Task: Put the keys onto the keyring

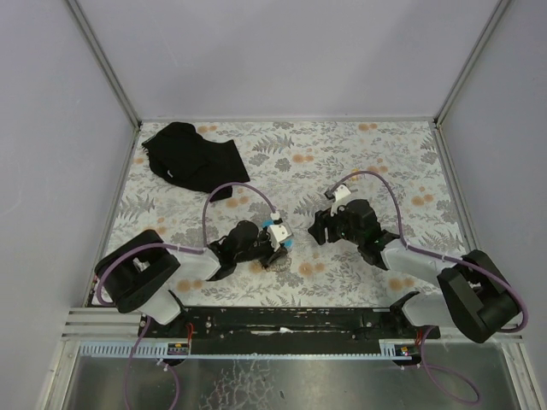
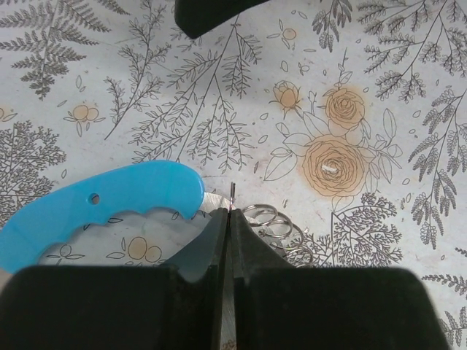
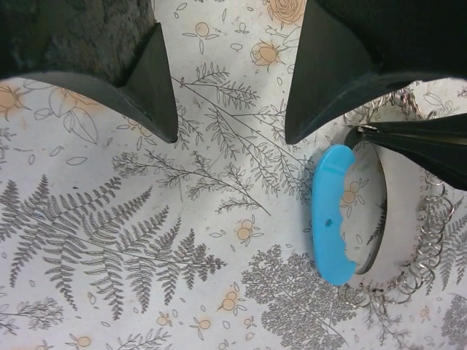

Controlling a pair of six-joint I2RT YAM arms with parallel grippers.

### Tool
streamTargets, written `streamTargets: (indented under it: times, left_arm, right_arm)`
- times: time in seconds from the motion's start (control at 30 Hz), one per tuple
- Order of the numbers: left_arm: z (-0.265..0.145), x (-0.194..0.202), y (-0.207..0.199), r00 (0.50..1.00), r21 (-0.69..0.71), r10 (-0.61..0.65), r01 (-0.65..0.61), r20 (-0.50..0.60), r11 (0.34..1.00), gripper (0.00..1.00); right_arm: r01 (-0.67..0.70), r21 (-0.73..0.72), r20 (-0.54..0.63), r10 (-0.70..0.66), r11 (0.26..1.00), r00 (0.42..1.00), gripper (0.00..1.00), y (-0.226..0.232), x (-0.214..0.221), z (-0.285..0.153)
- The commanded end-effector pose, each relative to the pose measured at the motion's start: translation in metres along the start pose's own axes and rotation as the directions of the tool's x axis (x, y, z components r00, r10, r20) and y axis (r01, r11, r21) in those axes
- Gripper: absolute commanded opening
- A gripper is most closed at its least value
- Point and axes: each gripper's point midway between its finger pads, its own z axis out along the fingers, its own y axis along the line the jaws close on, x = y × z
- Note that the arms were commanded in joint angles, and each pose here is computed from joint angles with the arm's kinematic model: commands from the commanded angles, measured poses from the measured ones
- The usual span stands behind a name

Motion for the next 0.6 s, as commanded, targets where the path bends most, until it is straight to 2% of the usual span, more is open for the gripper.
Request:
streamTargets:
  times: [0.0, 0.23, 0.37, 0.57]
  left_arm:
    - [-0.004, -0.032, 0.003, 0.991, 0.006, 0.015, -0.016, 0.131, 1.000, 0.00]
    - [-0.018, -0.045, 0.007, 0.984, 0.001, 0.018, -0.018, 0.176, 1.000, 0.00]
    - [-0.030, -0.053, 0.013, 0.980, -0.010, 0.019, -0.017, 0.196, 1.000, 0.00]
    - [-0.041, -0.059, 0.017, 0.978, -0.029, 0.033, -0.027, 0.204, 0.999, 0.00]
  right_arm:
    - [-0.017, 0.101, -0.001, 0.017, 0.995, 1.000, 0.68, -0.011, -0.024, -0.009]
    - [0.019, 0.168, -0.087, -0.004, 0.986, 0.996, 0.69, -0.022, -0.021, -0.014]
    - [0.013, 0.298, -0.135, 0.028, 0.954, 0.990, 0.70, -0.044, -0.020, -0.020]
    - [-0.052, 0.466, -0.108, 0.115, 0.883, 0.988, 0.66, -0.084, -0.028, -0.026]
